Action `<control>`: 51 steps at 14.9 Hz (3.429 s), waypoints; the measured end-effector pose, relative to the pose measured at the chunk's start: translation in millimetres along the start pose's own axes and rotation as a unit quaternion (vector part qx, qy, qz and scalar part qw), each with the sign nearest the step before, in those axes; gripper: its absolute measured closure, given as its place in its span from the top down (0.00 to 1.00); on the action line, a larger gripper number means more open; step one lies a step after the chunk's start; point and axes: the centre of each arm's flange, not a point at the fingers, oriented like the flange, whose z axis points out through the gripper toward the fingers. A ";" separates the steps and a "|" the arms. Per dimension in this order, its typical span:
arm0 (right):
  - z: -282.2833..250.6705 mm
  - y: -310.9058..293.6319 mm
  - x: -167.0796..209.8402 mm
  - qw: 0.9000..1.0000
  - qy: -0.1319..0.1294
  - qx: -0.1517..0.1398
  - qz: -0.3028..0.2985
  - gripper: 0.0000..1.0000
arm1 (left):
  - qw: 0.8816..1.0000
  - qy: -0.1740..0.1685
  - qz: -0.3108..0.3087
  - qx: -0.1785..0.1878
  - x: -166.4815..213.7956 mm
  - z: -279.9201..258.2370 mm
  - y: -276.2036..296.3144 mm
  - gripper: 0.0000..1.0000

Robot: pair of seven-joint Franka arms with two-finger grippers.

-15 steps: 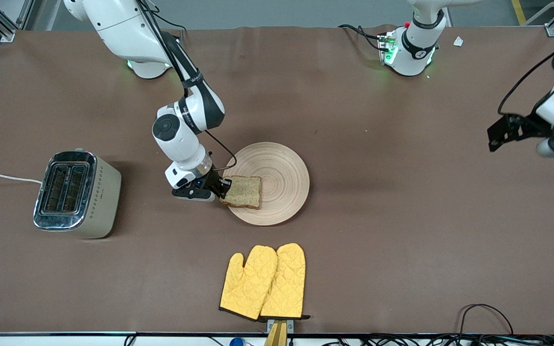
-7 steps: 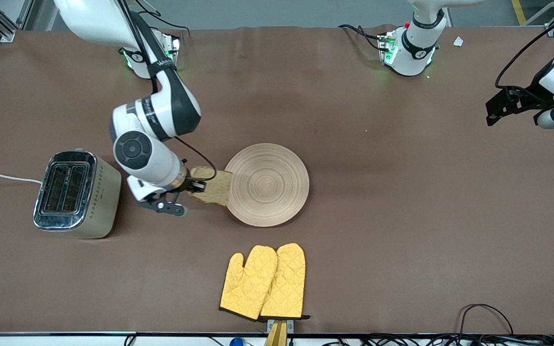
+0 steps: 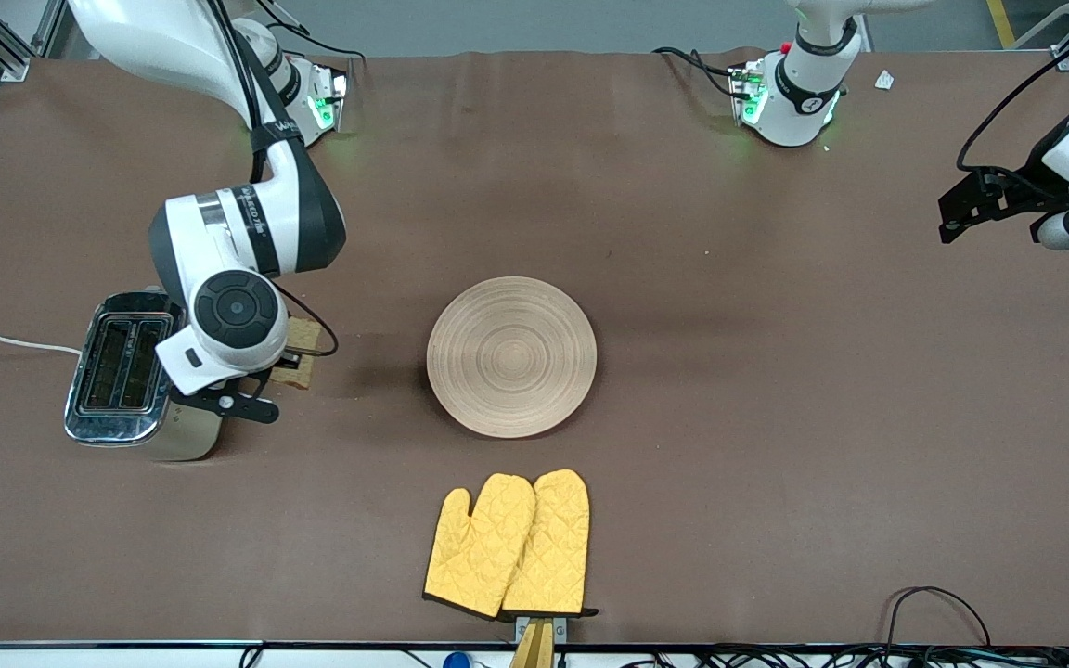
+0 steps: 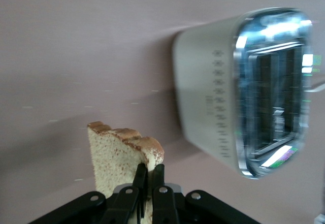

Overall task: Move plate and put bread in toaster
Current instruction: 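Lift the bread slice and carry it over the toaster with the right gripper, then lower the bread into the toaster slot with the right gripper, then open the right gripper and raise it away from the toaster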

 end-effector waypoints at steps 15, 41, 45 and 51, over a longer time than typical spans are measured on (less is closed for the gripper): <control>-13.5 84.9 14.4 0.975 0.067 -0.209 0.012 0.08 | 1.000 -0.011 0.012 -0.001 1.4 7.1 11.6 1.00; 44.0 116.3 18.2 0.985 0.104 -0.137 -0.009 0.82 | 1.000 0.002 0.006 -0.002 -1.1 -7.8 5.0 1.00; 5.3 173.4 35.0 0.995 0.090 -0.035 0.029 1.00 | 1.000 0.005 0.005 -0.002 -1.0 -9.9 4.7 1.00; -46.6 311.9 22.4 0.987 0.028 0.146 0.063 1.00 | 1.000 0.005 0.001 -0.002 1.5 -9.2 0.2 1.00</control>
